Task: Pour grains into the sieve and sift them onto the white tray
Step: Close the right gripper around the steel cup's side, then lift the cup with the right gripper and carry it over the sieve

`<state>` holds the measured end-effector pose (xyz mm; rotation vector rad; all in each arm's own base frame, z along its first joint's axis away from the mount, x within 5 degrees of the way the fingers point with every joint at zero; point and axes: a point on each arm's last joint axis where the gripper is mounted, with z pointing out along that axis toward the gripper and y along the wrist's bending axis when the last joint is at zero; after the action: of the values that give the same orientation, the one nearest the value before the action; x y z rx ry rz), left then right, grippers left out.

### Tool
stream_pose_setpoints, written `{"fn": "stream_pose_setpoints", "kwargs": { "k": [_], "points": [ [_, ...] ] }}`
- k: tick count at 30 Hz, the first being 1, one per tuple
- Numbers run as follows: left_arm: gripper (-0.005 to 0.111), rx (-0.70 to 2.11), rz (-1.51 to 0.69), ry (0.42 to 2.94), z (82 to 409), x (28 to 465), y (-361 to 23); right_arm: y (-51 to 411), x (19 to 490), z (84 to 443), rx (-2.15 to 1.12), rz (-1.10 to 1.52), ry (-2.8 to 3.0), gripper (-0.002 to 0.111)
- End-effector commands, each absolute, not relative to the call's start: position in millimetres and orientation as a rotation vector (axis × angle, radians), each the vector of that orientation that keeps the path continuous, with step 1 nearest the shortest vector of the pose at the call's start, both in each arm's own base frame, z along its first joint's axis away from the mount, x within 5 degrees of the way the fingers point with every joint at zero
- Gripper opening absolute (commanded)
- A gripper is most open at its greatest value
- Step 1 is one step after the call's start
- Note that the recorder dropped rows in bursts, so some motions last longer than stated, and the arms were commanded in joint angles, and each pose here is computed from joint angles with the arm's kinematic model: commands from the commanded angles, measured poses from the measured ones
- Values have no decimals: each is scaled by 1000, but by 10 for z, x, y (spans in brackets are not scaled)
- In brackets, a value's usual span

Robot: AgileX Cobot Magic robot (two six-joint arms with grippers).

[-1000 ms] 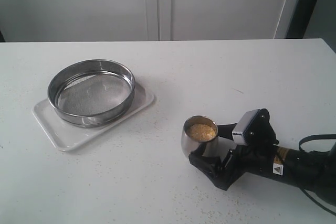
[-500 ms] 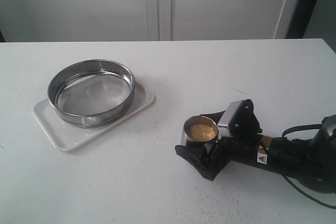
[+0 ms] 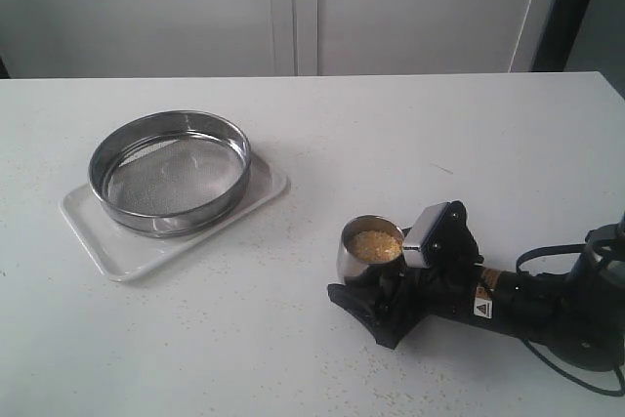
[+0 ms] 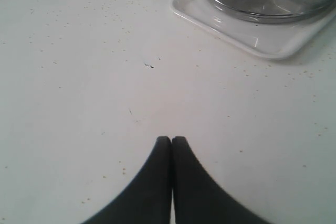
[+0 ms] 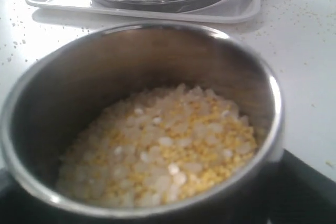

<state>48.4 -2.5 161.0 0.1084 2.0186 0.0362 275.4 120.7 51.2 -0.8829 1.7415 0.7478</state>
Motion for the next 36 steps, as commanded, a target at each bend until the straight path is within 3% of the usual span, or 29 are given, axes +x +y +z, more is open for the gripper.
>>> {"fn": "stream_pose_setpoints", "kwargs": {
  "k": [1, 6, 10, 36],
  "points": [
    [0, 98, 30, 2030, 1580, 480, -25, 1211, 2766, 510, -877, 751, 1742, 63],
    [0, 98, 30, 2030, 1580, 480, -25, 1211, 2766, 510, -877, 751, 1742, 17],
    [0, 98, 30, 2030, 1580, 480, -25, 1211, 2766, 510, -877, 751, 1742, 0],
    [0, 98, 30, 2030, 1580, 480, -25, 1199, 2811, 597, -805, 750, 1750, 0]
  ]
}}
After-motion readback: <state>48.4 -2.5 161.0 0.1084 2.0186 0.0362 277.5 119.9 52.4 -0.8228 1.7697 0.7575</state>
